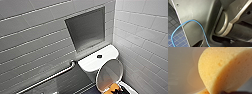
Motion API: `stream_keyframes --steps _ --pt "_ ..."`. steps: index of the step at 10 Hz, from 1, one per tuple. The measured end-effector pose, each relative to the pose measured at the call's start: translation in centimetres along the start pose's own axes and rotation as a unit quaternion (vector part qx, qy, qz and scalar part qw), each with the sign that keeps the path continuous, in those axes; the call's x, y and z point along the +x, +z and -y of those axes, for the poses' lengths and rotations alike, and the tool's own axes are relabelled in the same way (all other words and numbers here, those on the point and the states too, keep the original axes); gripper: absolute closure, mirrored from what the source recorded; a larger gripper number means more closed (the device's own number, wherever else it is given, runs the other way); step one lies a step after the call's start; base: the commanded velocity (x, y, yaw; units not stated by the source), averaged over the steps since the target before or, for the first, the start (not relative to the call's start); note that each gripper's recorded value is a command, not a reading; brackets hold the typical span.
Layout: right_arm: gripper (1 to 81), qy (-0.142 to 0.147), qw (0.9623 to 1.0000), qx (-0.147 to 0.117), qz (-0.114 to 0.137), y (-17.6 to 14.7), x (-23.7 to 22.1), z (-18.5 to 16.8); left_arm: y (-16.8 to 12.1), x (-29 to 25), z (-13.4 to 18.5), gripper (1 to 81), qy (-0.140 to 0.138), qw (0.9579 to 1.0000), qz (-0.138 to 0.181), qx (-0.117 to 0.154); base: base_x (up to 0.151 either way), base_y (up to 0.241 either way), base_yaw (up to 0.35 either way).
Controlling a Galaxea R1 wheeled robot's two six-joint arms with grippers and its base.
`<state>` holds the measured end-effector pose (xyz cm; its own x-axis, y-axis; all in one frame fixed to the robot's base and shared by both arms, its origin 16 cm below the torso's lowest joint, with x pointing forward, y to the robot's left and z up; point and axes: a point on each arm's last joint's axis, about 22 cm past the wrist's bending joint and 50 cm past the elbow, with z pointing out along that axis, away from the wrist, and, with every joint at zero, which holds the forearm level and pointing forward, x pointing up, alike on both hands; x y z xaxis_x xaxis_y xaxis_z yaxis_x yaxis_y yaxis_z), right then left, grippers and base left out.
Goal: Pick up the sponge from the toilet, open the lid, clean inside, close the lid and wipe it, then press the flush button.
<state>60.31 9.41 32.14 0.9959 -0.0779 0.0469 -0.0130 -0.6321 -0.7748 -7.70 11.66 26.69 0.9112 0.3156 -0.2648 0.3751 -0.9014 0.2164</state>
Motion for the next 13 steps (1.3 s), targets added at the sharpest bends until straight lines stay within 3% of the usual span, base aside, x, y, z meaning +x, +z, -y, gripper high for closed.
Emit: stream_keyframes --steps 3,5,8,13 --pt "81.1 0.008 0.9999 -0.006 -0.008 -0.1 -0.5 -1.0 0.0 0.0 -0.1 1.0 0.0 1.0 0.0 0.0 0.0 0.0 0.0" --pt "81.1 0.017 0.9998 0.0 -0.006 -2.0 -1.7 -1.9 0.0 0.0 -0.1 1.0 0.0 1.0 0.0 0.0 0.0 0.0 0.0" --pt "81.1 0.044 0.9989 -0.015 0.005 -4.9 -6.5 -5.7 0.0 0.0 -0.1 1.0 0.0 1.0 0.0 0.0 0.0 0.0 0.0" --pt "81.1 0.065 0.9975 -0.018 0.022 -7.8 -10.5 -7.3 0.0 0.0 0.0 1.0 0.0 1.0 0.0 0.0 0.0 0.0 0.0"
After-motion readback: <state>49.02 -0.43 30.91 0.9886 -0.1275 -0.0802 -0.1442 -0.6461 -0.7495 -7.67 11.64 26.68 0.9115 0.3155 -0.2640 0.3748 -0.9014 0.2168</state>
